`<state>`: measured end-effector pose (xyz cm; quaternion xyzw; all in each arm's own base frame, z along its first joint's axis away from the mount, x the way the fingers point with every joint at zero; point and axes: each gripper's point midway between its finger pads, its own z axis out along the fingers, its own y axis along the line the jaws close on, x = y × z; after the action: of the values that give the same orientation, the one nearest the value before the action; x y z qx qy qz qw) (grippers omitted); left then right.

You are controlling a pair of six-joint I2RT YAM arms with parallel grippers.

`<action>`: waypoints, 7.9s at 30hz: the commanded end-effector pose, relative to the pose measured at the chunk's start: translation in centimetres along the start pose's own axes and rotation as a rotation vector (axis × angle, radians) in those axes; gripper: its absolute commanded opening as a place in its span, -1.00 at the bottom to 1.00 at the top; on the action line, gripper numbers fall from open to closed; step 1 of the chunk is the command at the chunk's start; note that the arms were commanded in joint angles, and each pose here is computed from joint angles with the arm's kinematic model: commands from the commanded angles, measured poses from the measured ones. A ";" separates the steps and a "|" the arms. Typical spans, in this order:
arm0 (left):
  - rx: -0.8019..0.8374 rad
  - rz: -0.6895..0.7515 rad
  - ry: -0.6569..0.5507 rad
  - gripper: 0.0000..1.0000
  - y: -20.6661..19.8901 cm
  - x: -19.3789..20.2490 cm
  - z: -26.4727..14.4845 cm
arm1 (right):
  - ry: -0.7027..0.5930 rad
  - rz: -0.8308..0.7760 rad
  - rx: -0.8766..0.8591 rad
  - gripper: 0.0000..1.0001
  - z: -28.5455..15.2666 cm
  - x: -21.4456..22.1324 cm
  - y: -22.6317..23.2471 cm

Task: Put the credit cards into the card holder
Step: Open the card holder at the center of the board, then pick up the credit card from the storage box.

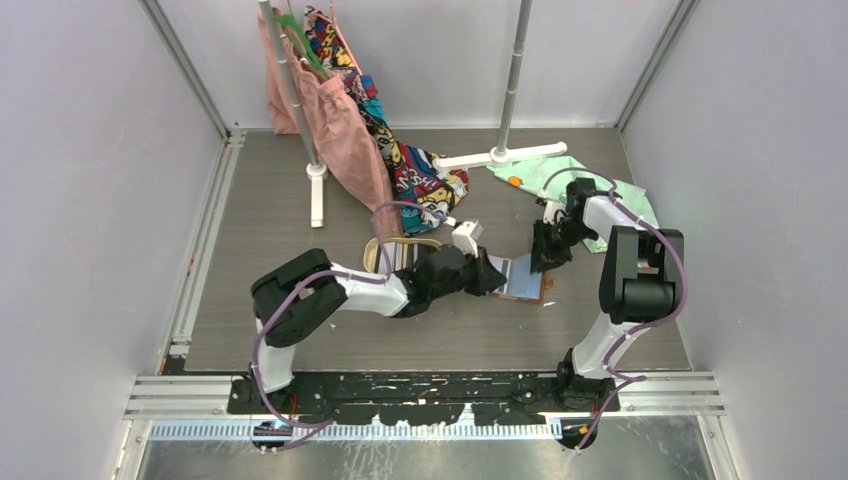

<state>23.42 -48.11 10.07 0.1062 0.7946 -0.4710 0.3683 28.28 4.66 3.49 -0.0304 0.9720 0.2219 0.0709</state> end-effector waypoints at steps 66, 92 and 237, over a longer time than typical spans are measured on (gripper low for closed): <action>-0.488 0.305 0.037 0.49 13.2 -11.8 -14.0 | -0.611 -0.534 -0.343 0.93 -12.8 -4.3 11.4; -0.454 0.064 0.175 -0.32 15.2 -7.3 -9.2 | -0.541 -0.557 -0.333 0.89 -10.8 -3.8 11.6; 0.159 0.101 -0.023 -1.00 3.8 -6.8 -8.3 | -0.371 -1.204 -0.108 0.17 -6.7 2.7 10.0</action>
<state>24.22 -38.74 16.26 0.1692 0.6944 -0.6235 0.3167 24.37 13.99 15.62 -0.4526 0.7640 0.3183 0.3318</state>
